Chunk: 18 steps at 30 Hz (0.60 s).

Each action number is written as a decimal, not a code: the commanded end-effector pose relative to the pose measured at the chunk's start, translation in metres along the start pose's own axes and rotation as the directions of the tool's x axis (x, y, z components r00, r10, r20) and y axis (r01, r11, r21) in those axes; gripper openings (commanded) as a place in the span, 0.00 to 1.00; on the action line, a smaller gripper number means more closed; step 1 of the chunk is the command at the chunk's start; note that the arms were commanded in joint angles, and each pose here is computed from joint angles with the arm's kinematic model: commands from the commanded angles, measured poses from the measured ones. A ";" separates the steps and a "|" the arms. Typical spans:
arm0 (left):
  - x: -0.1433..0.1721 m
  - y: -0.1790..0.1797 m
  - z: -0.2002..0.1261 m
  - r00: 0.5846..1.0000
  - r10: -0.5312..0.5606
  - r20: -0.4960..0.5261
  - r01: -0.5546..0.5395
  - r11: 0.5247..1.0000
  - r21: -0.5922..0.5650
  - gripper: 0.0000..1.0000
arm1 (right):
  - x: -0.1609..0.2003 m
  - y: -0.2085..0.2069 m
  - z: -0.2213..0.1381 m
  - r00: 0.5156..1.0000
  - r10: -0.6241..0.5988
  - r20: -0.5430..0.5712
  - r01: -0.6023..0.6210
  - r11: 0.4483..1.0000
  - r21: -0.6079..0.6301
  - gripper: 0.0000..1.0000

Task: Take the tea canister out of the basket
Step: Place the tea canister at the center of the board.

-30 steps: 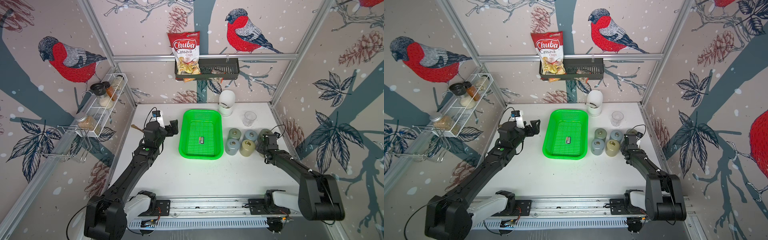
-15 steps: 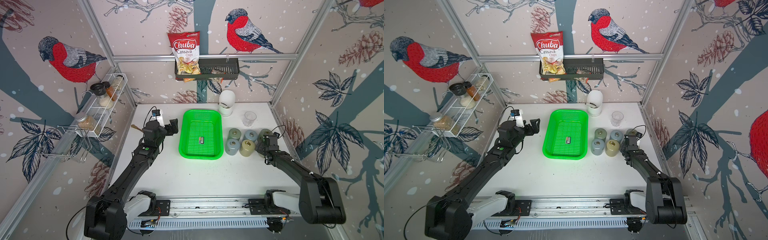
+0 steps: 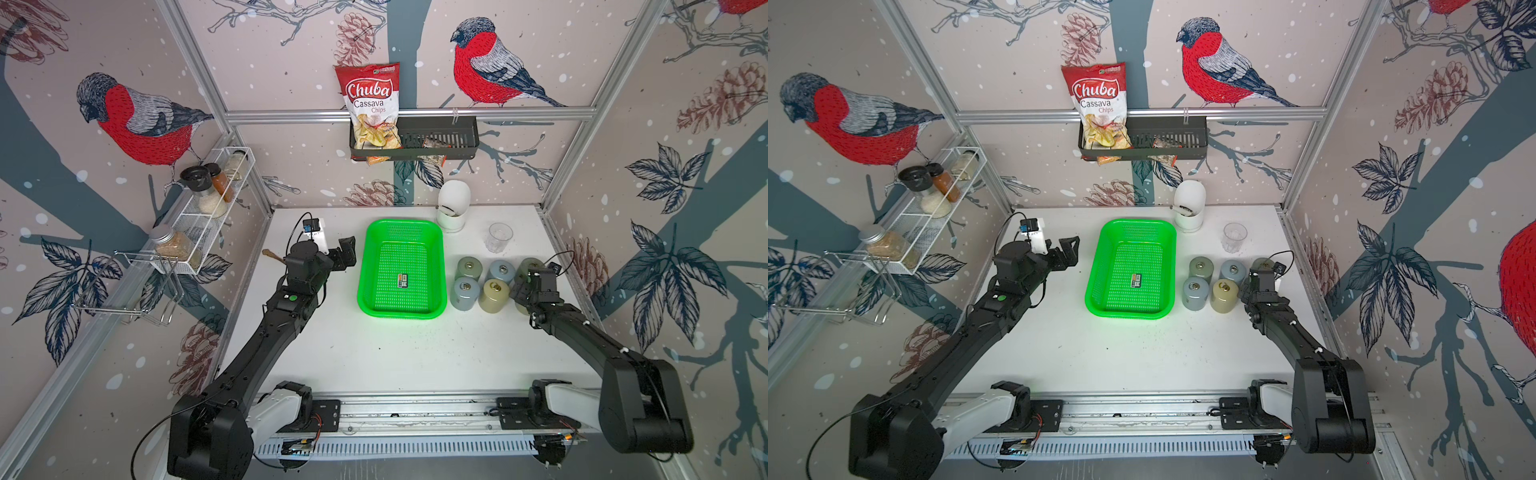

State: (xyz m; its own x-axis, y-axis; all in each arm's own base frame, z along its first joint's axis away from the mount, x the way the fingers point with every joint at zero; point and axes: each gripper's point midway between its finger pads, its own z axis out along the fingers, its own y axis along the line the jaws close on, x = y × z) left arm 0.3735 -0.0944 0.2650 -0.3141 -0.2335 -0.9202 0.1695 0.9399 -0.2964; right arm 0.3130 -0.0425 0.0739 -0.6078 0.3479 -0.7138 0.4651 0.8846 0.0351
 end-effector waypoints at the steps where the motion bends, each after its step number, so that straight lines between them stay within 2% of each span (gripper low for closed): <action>1: -0.009 -0.002 -0.003 1.000 0.012 0.023 -0.012 1.000 0.001 0.97 | -0.010 0.002 -0.003 0.999 0.001 0.036 0.000 1.000 -0.009 0.92; 11: -0.016 -0.003 -0.007 0.999 0.007 0.044 -0.007 1.000 0.001 0.97 | -0.066 0.003 -0.056 0.977 0.070 0.199 -0.058 0.996 -0.063 0.97; 18: -0.018 0.008 -0.017 0.993 0.060 0.097 -0.055 0.997 -0.053 0.96 | -0.111 0.007 -0.109 0.927 0.106 0.360 -0.056 0.988 -0.147 1.00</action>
State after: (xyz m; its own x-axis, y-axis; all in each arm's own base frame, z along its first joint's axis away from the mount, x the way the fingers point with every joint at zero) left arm 0.3642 -0.0877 0.2770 -0.2642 -0.2228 -0.9384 0.1651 0.9482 -0.2716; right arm 0.3153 -0.0396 0.2078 -0.3235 0.3343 -0.8852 0.4083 0.8933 0.1882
